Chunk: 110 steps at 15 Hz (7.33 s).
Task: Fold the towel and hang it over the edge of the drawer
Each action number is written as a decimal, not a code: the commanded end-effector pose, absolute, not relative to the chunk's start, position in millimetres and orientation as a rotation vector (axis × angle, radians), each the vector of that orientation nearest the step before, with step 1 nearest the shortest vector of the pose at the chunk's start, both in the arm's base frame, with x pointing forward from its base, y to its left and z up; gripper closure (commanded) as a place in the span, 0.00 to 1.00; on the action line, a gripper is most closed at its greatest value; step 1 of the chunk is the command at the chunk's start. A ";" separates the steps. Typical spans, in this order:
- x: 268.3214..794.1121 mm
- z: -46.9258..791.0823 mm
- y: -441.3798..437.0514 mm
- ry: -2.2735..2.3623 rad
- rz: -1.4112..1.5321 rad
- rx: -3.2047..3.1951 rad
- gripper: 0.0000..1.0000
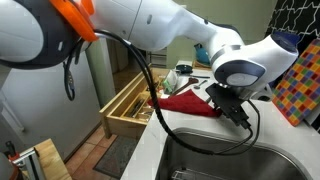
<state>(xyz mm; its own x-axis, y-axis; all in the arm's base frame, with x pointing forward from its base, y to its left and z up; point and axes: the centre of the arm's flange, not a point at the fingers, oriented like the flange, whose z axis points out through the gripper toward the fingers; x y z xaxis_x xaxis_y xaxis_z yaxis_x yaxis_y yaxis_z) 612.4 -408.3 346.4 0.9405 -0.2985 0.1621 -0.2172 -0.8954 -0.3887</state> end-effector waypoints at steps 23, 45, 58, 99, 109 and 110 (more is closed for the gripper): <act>564.3 659.7 -198.5 -0.420 -0.444 -2.411 0.94; 545.4 514.1 7.1 -0.668 -0.156 -2.239 0.99; 574.6 448.2 37.4 -0.728 -0.223 -2.282 0.94; 531.7 401.8 149.4 -1.204 0.307 -2.222 0.00; 519.2 533.1 120.5 -1.355 0.253 -2.742 0.00; 520.3 539.1 120.4 -1.312 0.206 -2.794 0.00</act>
<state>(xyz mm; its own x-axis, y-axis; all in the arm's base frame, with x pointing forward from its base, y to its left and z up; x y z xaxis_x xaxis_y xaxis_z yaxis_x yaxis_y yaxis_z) 523.0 120.7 526.5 0.5490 0.8294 -0.1034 0.8016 -0.5575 -0.2158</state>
